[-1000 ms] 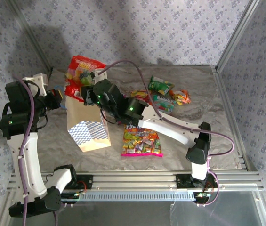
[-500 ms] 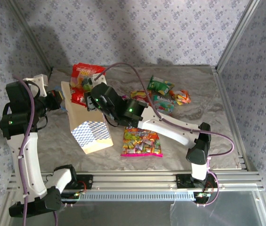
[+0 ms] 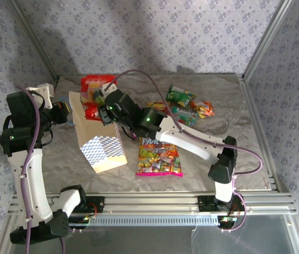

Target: Place the snacks into the paper bag

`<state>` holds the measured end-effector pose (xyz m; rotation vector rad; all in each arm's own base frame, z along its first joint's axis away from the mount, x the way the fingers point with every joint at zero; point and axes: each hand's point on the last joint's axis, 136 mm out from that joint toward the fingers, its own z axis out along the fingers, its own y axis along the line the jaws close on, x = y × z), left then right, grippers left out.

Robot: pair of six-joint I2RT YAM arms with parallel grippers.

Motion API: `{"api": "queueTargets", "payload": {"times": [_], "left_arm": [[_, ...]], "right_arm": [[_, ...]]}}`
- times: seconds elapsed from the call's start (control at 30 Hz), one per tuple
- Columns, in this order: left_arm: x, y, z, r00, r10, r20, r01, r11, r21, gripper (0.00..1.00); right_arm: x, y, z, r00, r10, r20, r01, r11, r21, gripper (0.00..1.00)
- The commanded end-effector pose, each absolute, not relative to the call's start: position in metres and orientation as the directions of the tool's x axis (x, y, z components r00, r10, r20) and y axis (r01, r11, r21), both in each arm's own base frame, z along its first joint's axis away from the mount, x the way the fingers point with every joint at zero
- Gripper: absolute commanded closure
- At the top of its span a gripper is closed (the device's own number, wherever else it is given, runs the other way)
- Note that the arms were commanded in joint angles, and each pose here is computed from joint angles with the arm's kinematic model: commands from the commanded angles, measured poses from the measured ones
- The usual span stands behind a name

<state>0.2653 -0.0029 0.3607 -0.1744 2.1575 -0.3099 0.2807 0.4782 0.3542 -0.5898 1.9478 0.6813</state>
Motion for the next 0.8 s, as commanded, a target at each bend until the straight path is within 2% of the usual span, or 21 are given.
{"api": "queueTargets", "payload": {"times": [0.0, 0.13, 0.43, 0.77], "left_arm": [[0.265, 0.002, 0.366, -0.551, -0.218, -0.806, -0.014, 0.968, -0.252, 0.98], [0.271, 0.003, 0.365, -0.539, -0.21, -0.815, -0.006, 0.969, -0.246, 0.99], [0.293, -0.003, 0.368, -0.504, -0.211, -0.837, 0.058, 0.959, -0.276, 1.0], [0.296, -0.012, 0.36, -0.507, -0.194, -0.84, 0.114, 0.951, -0.289, 1.0]], "right_arm": [[0.278, 0.475, 0.381, -0.358, -0.136, -0.924, -0.69, 0.705, 0.164, 1.0], [0.287, 0.458, 0.37, -0.357, -0.171, -0.918, -0.645, 0.757, 0.109, 1.0], [0.3, 0.421, 0.379, -0.333, -0.159, -0.929, -0.56, 0.826, 0.06, 1.0], [0.293, 0.415, 0.396, -0.335, -0.13, -0.933, -0.566, 0.82, 0.088, 1.0]]}}
